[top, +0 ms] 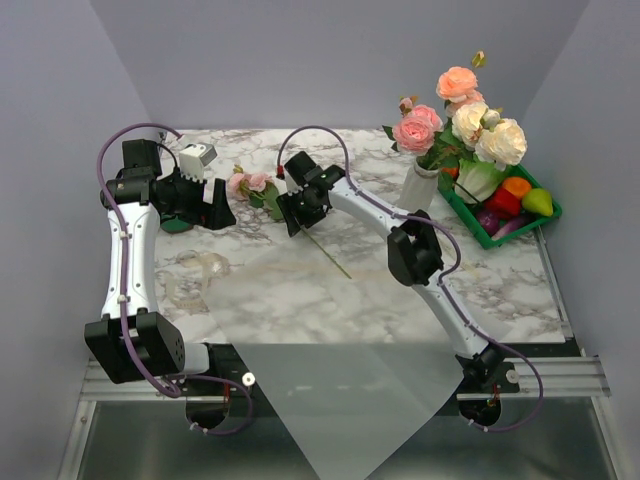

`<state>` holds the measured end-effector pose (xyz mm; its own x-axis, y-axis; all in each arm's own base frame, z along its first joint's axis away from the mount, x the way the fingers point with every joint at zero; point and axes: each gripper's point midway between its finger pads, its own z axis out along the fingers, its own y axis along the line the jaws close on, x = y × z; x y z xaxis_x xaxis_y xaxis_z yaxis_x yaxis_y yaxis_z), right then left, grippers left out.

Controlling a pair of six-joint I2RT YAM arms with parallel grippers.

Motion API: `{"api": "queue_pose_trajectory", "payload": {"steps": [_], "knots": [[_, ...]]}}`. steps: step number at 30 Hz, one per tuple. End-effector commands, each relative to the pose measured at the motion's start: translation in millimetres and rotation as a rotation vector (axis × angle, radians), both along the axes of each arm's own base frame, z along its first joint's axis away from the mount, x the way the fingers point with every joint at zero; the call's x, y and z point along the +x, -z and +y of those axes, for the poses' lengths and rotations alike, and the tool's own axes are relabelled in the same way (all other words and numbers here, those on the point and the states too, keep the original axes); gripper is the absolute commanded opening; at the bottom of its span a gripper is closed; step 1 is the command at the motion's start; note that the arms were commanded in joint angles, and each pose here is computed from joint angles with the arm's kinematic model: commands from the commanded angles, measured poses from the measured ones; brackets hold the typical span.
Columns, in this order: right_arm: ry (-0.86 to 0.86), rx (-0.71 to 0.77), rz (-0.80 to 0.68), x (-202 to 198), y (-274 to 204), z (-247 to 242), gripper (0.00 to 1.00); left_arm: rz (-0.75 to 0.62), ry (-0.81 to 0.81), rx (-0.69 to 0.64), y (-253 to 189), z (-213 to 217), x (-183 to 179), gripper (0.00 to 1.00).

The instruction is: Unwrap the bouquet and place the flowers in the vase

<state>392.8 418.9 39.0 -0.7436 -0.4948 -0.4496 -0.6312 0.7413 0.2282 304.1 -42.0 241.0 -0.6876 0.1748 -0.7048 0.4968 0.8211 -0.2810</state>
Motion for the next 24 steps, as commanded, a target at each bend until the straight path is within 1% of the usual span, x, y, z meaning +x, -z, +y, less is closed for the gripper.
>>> {"api": "queue_pose_trajectory", "payload": {"steps": [1,9,10,12,13,15,16,18,19,21,22,24], "knots": [[-0.004,0.015,0.056,-9.6,10.8,8.3,0.61,-0.054,0.011,-0.001,-16.8,-0.3,-2.4,0.99],[-0.002,-0.003,0.083,-14.5,24.6,7.2,0.45,-0.054,0.014,0.002,-15.0,-0.7,-3.7,0.99],[0.0,-0.005,0.086,-15.2,26.3,7.4,0.41,-0.056,0.013,0.002,-15.4,-0.3,-3.9,0.99],[0.003,-0.017,0.096,-17.9,30.8,5.6,0.37,-0.06,0.016,0.003,-16.2,-1.1,-4.8,0.99],[0.004,-0.02,0.094,-18.1,31.0,5.5,0.33,-0.064,0.016,0.001,-17.3,-1.4,-5.0,0.99],[0.01,-0.03,0.094,-19.0,34.1,3.9,0.29,-0.067,0.016,0.002,-18.4,-1.6,-5.9,0.99],[0.016,-0.039,0.083,-18.1,34.0,3.2,0.24,-0.069,0.016,0.004,-18.3,-1.3,-6.0,0.99],[0.022,-0.053,0.069,-16.1,34.0,1.2,0.19,-0.068,0.017,0.005,-17.9,-1.5,-7.0,0.99],[0.035,-0.064,0.053,-13.5,32.3,-0.3,0.13,-0.067,0.017,0.008,-17.2,-1.0,-7.0,0.99],[0.047,-0.066,0.046,-12.8,29.8,-0.9,0.07,-0.065,0.015,0.009,-15.8,-0.5,-8.0,0.99],[0.056,-0.066,0.036,-11.4,25.0,-2.8,0.01,-0.064,0.014,0.011,-15.5,-0.3,-8.3,0.99],[0.066,-0.047,0.015,-9.0,15.4,-1.4,0.01,-0.062,0.014,0.012,-14.3,-0.2,-9.0,0.99]]}}
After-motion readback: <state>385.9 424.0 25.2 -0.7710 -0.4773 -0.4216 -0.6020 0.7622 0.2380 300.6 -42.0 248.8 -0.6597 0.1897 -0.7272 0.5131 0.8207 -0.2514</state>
